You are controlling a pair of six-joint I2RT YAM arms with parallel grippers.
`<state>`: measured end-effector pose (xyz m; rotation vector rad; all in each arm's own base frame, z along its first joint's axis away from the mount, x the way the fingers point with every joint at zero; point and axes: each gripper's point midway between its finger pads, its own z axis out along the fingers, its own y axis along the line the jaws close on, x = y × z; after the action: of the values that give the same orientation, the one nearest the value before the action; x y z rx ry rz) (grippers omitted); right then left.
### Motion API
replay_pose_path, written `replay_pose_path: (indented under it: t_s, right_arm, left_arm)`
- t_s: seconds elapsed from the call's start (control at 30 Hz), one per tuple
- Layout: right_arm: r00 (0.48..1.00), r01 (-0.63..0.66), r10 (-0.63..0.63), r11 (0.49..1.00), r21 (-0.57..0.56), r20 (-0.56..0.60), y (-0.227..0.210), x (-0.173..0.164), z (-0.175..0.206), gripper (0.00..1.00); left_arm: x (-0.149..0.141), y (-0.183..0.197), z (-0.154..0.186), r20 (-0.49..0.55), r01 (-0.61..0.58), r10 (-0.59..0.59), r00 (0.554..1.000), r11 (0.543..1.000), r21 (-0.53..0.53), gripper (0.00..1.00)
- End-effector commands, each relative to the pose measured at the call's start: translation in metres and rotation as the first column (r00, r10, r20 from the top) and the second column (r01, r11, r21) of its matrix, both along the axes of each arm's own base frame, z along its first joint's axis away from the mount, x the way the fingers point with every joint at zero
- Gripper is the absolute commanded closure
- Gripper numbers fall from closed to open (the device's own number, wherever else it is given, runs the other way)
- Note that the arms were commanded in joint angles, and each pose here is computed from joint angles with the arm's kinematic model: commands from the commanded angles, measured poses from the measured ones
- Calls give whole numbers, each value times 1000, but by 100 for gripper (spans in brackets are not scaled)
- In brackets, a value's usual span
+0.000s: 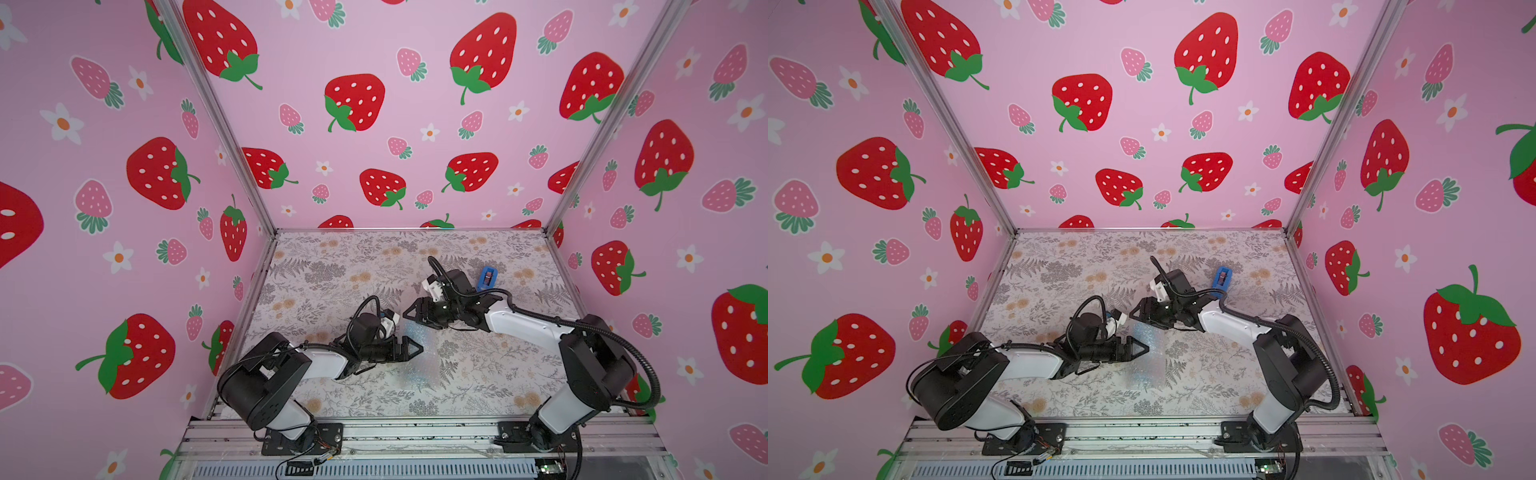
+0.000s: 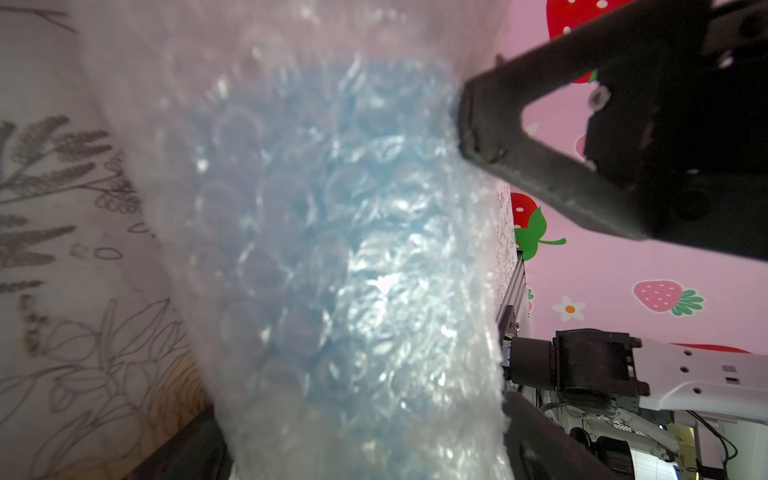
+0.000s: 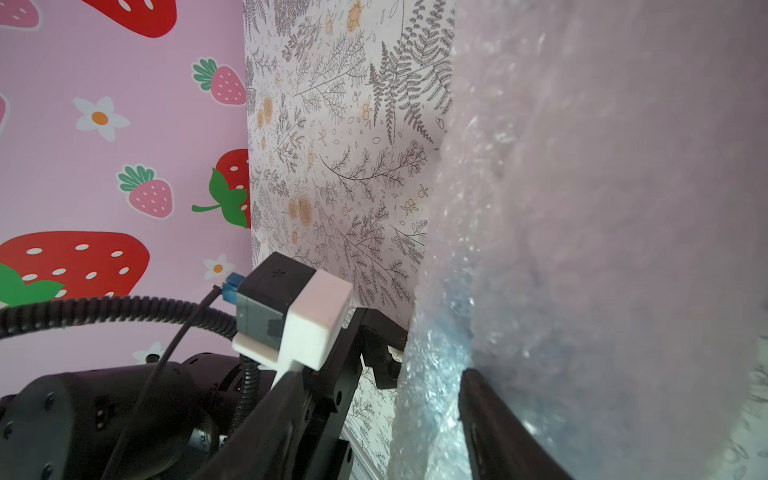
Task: Wrap wine glasses in bubble wrap
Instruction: Wrap the wine glass in bubble wrap, then tear off the tape using the Tape Cutter.
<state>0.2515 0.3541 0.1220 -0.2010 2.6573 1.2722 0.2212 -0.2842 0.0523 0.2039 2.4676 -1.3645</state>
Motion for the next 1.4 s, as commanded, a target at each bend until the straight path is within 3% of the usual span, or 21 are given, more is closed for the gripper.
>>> replay_pose_path:
  t_s: [0.0, 0.23, 0.37, 0.57, 0.77, 1.07, 1.37]
  right_arm:
    - [998, 32, -36, 996, -87, -45, -19, -7, -22, 38]
    - [998, 40, -44, 996, -85, -45, -23, -8, -21, 38]
    - [998, 45, -49, 995, -84, -40, -26, -8, -19, 38]
    - [998, 49, -53, 995, -86, -41, -28, -7, -20, 38]
    - [998, 56, -59, 995, -81, -35, -31, -7, -17, 38]
    - [996, 68, -68, 998, 1, 54, -48, 15, 23, 37]
    - [941, 279, -271, 960, -15, 202, -159, 63, 56, 40]
  left_arm:
    - [-15, 4, -25, -75, 17, -14, 997, 999, 38, 2]
    - [-16, 0, -37, -87, 12, -10, 996, 1000, 25, 18]
    - [-17, -8, -35, -86, 34, -36, 996, 999, -32, 43]
    - [-19, -14, -42, -88, 43, -51, 995, 995, -86, 50]
    - [-18, -15, -48, -103, 42, -50, 993, 996, -83, 68]
    - [-16, -8, -53, -107, 17, -18, 994, 1000, -13, 78]
    - [-12, -11, -48, -72, 57, -55, 996, 998, 24, 83]
